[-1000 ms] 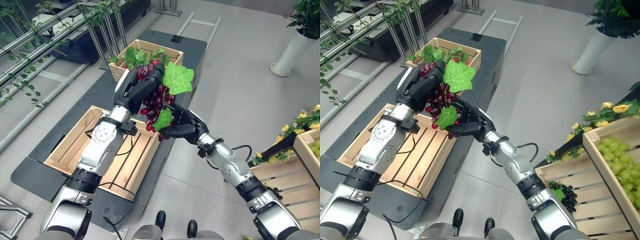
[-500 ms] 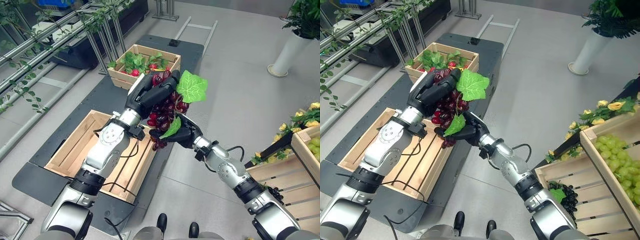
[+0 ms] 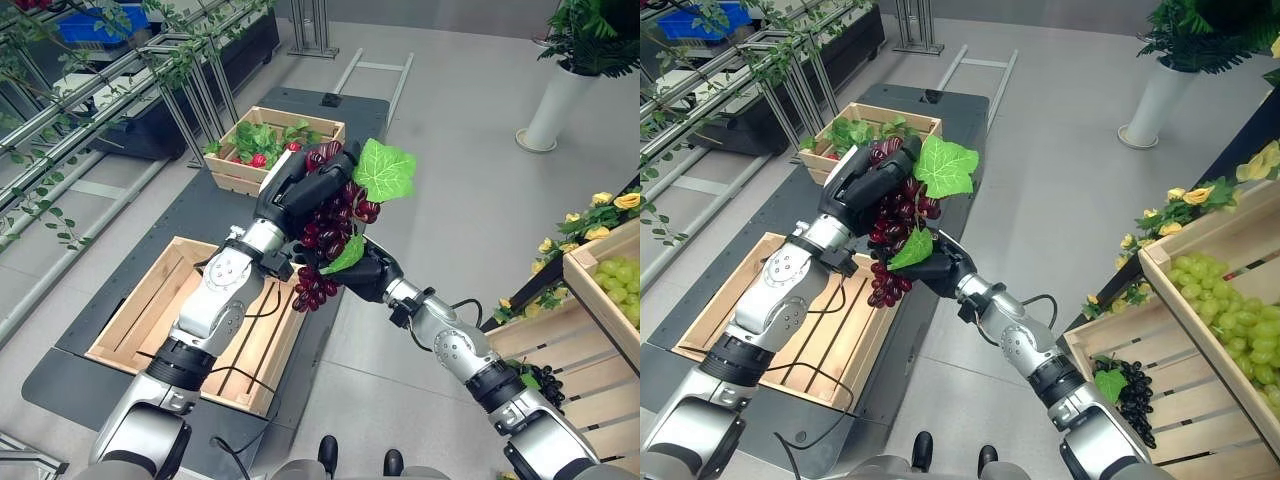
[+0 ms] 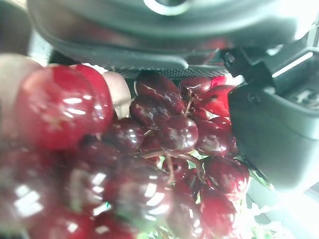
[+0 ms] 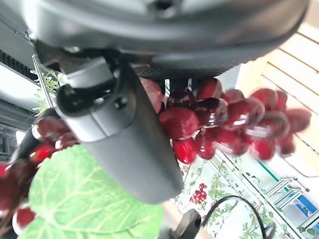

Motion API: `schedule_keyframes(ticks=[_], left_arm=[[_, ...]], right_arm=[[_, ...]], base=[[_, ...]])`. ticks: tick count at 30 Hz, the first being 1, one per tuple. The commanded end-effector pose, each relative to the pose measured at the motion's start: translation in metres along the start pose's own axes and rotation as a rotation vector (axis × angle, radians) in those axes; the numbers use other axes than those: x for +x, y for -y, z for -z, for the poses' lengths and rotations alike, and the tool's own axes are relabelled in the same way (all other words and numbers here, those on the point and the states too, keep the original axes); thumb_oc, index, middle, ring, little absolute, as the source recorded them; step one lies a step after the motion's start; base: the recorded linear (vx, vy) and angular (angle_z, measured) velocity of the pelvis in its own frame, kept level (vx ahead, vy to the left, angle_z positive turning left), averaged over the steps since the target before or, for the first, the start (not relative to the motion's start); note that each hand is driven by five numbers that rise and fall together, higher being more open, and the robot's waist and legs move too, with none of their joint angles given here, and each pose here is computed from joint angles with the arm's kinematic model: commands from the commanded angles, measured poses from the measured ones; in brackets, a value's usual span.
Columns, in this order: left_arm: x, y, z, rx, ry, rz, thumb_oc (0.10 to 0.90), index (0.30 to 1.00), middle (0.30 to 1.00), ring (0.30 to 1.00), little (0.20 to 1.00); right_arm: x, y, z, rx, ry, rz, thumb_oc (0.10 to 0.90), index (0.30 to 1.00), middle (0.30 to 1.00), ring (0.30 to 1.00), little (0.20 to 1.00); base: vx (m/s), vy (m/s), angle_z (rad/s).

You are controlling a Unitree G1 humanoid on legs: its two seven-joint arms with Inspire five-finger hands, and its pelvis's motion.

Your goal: Pick up the fruits from the basket on one side to the basket on the other side

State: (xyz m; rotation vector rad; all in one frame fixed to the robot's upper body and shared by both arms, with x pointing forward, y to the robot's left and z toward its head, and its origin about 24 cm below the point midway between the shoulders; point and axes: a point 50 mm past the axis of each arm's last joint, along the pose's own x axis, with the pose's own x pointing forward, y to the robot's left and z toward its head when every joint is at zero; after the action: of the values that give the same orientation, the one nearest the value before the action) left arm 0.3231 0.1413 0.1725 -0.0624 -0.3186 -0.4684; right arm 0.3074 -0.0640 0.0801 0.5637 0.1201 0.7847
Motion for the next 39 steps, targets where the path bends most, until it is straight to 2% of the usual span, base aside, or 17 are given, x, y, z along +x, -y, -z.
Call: schedule_keyframes(ticks=[1,7,8,9,15,26,32,39], left_arm=[[0.013,-0.018,-0.009,-0.011,0.093,-0.096,0.400,0.300,0.300,0.300,0.300],[0.008,-0.022,0.000,-0.018,0.060,-0.121,0.411,0.316,0.316,0.316,0.316],[0.006,-0.024,0.000,-0.021,0.057,-0.130,0.731,0.796,0.796,0.796,0.796],[0.005,-0.027,0.003,-0.024,0.050,-0.159,0.800,0.900,0.900,0.900,0.900],[-0.006,-0.037,0.008,-0.027,0.032,-0.218,0.800,0.900,0.900,0.900,0.900],[-0.028,-0.048,0.026,-0.017,-0.021,-0.259,0.800,0.900,0.900,0.900,0.900],[-0.039,-0.052,0.032,-0.035,-0.038,-0.283,0.800,0.900,0.900,0.900,0.900],[-0.061,-0.057,0.052,0.015,-0.097,-0.326,0.800,0.900,0.900,0.900,0.900]], right_arm=[[0.009,-0.026,-0.039,0.103,0.336,-0.129,0.400,0.300,0.300,0.300,0.300],[0.003,-0.016,-0.037,0.099,0.332,-0.067,0.400,0.300,0.300,0.300,0.300],[0.001,-0.014,-0.037,0.101,0.335,-0.053,0.400,0.300,0.300,0.300,0.300],[-0.001,-0.009,-0.036,0.095,0.339,-0.025,0.400,0.300,0.300,0.300,0.300],[-0.016,0.010,-0.034,0.033,0.348,0.119,0.400,0.300,0.300,0.300,0.300],[-0.041,0.029,-0.029,-0.022,0.374,0.264,0.400,0.300,0.300,0.300,0.300],[-0.060,0.045,-0.024,-0.093,0.342,0.376,0.400,0.300,0.300,0.300,0.300],[-0.079,0.058,-0.004,-0.079,0.255,0.448,0.400,0.300,0.300,0.300,0.300]], base=[[0.01,0.010,-0.06],[0.00,0.002,-0.02],[0.00,0.000,0.00],[0.00,0.000,0.00],[0.00,0.000,0.00],[-0.01,0.007,-0.08],[0.01,0.004,-0.11],[0.00,0.000,0.00]])
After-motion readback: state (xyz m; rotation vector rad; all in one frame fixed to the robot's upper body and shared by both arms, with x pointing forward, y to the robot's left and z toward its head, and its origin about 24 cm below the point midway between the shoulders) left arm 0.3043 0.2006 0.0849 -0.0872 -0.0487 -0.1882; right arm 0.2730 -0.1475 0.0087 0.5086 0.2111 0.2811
